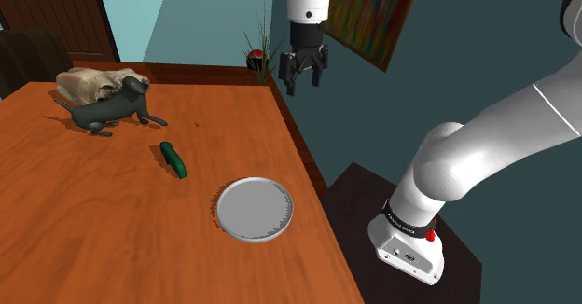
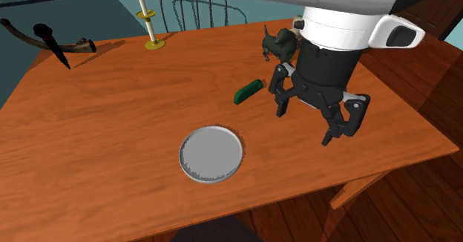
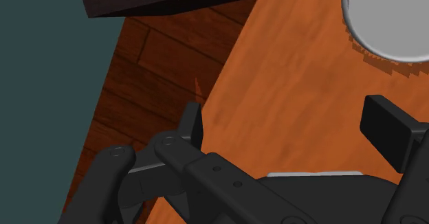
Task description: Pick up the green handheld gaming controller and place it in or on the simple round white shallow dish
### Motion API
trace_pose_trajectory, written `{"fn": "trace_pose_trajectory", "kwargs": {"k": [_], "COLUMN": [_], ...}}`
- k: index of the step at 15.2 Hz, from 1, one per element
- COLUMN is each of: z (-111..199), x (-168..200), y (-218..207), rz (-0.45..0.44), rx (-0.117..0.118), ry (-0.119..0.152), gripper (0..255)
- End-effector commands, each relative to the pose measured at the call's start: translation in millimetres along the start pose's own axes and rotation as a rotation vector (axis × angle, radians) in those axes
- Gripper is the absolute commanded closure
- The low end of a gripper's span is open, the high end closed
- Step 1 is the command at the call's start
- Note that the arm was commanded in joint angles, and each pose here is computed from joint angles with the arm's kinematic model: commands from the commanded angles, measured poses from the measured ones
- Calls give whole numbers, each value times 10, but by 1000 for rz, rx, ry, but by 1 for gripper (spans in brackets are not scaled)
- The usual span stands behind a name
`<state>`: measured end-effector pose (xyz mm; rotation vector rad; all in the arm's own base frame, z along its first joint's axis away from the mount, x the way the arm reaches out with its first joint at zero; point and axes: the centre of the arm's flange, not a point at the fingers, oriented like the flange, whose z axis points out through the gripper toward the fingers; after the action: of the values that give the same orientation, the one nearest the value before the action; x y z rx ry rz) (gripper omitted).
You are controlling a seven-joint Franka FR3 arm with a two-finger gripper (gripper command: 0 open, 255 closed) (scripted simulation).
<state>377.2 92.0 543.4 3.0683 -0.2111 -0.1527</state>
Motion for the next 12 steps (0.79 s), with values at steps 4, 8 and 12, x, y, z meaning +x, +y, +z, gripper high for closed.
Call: {"fn": "trace_pose_trajectory", "kwargs": {"k": [4,8,12], "z": [241,444,645], "x": [345,629,914], "y": [-477,-868,-1259], "rz": [3,5,7], "rx": [9,16,23], "ry": [-4,-9,-13], "gripper": [0,0,0]}}
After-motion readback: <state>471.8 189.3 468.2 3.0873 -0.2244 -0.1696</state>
